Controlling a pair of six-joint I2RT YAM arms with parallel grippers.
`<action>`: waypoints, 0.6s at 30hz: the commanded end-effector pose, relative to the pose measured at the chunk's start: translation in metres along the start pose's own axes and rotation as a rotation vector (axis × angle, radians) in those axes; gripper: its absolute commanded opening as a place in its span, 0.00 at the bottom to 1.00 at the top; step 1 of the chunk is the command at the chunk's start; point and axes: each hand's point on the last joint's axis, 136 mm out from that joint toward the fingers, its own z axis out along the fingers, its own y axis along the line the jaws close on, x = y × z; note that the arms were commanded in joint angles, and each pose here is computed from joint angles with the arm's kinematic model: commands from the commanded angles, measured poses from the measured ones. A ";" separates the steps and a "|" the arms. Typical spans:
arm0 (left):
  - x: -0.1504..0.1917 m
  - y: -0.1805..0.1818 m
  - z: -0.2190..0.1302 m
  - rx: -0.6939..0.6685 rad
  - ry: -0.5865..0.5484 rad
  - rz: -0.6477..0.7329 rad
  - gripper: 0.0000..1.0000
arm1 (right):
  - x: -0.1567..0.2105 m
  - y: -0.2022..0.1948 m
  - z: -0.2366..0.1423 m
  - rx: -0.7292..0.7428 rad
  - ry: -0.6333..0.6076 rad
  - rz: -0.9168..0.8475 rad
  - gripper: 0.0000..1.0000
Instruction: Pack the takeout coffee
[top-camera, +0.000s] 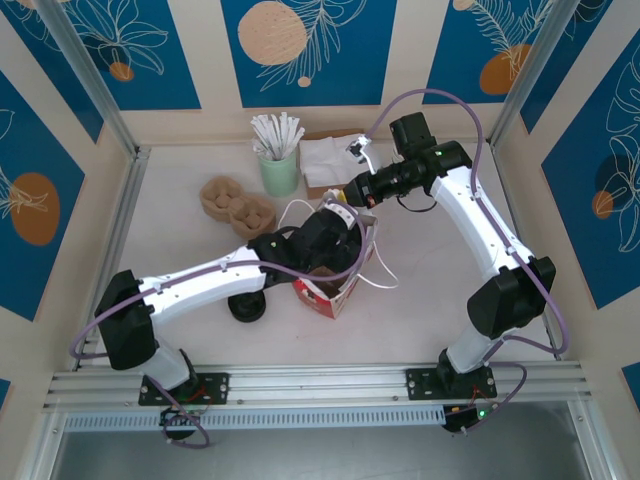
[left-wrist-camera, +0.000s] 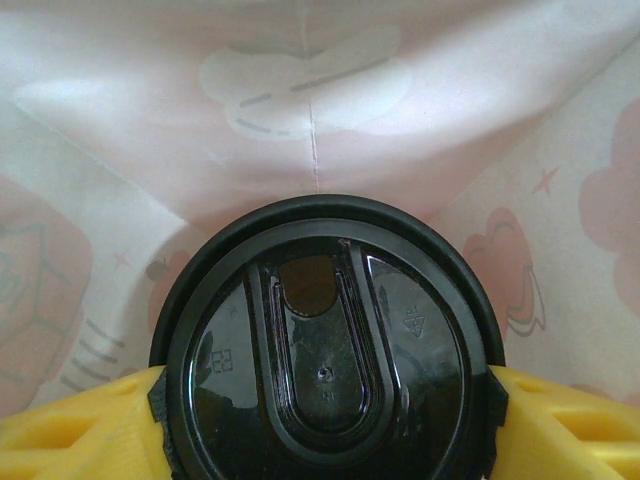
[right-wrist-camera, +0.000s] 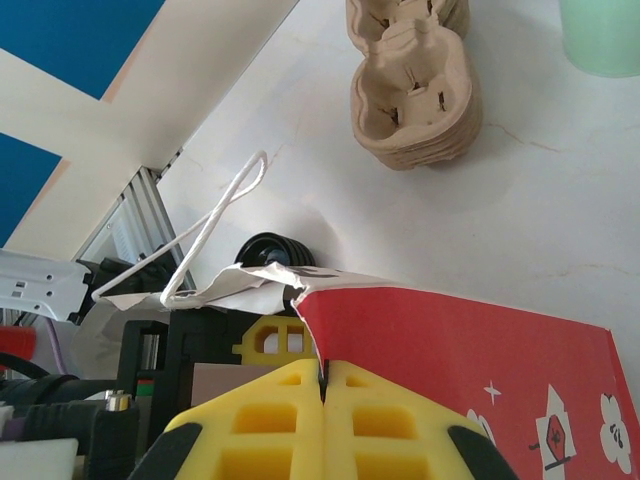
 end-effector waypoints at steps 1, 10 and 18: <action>0.016 -0.005 0.007 0.037 0.038 0.047 0.73 | 0.000 0.042 -0.003 -0.139 -0.009 -0.034 0.00; 0.025 -0.002 0.004 0.026 0.082 0.053 0.73 | -0.006 0.029 0.002 -0.087 -0.012 -0.009 0.00; 0.032 0.012 0.002 -0.011 0.141 0.046 0.72 | -0.014 0.013 0.003 -0.020 -0.036 -0.017 0.00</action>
